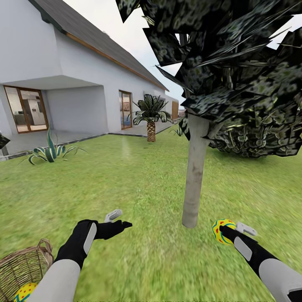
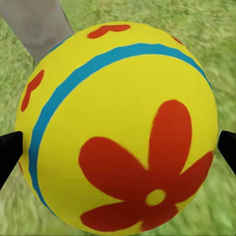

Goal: Take the three Easter eggs out of the wicker basket on the lawn in the garden, then place them on the lawn next to a single tree (choose any tree) so that all three eggs are next to the same tree and none are left in the basket.

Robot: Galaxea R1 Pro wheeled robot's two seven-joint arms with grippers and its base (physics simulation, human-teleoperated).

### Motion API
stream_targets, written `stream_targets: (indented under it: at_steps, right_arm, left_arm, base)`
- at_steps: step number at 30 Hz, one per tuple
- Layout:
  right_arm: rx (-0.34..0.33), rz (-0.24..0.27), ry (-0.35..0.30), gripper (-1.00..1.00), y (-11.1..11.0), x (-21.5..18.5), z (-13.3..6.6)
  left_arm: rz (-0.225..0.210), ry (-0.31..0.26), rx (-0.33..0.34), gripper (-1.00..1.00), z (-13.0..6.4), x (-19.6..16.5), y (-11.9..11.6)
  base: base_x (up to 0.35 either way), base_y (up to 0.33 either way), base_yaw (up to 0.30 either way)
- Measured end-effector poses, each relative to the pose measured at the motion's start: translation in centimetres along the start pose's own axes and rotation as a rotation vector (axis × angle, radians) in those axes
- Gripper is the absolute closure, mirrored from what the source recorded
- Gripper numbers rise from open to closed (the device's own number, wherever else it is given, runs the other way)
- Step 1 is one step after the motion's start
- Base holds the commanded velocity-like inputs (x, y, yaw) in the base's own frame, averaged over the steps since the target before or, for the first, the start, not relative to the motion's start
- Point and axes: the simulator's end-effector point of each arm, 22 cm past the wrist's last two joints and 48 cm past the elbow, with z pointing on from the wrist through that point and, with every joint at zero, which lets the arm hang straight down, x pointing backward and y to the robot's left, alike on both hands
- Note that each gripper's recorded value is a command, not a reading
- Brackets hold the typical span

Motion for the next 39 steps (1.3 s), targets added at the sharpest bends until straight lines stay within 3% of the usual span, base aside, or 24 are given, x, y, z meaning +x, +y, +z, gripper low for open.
stream_targets:
  at_steps: [7, 8, 12, 14, 39]
  right_arm:
    - [-0.011, -0.057, -0.061, 1.0, 0.1, 0.4, 0.5]
    - [-0.012, -0.058, -0.074, 1.0, 0.1, 0.2, 0.6]
    - [-0.016, -0.056, -0.104, 1.0, 0.0, 0.4, 0.9]
    - [-0.016, -0.056, -0.105, 1.0, -0.1, 0.8, 1.0]
    - [-0.059, -0.056, -0.107, 1.0, -1.2, 5.8, 3.0]
  left_arm:
    - [-0.01, 0.02, 0.005, -1.0, 0.8, 1.6, 0.8]
    - [-0.011, 0.023, 0.021, -1.0, 0.9, 1.8, 0.6]
    - [-0.014, 0.033, 0.188, -1.0, 1.1, 2.8, -2.7]
    - [-0.013, 0.034, 0.212, -1.0, 1.2, 3.1, -2.9]
    - [-0.017, 0.029, 0.236, -1.0, 3.6, 7.0, -0.3]
  base:
    - [0.0, 0.0, 0.0]
    - [0.0, 0.0, 0.0]
    - [0.0, 0.0, 0.0]
    - [0.0, 0.0, 0.0]
    - [0.0, 0.0, 0.0]
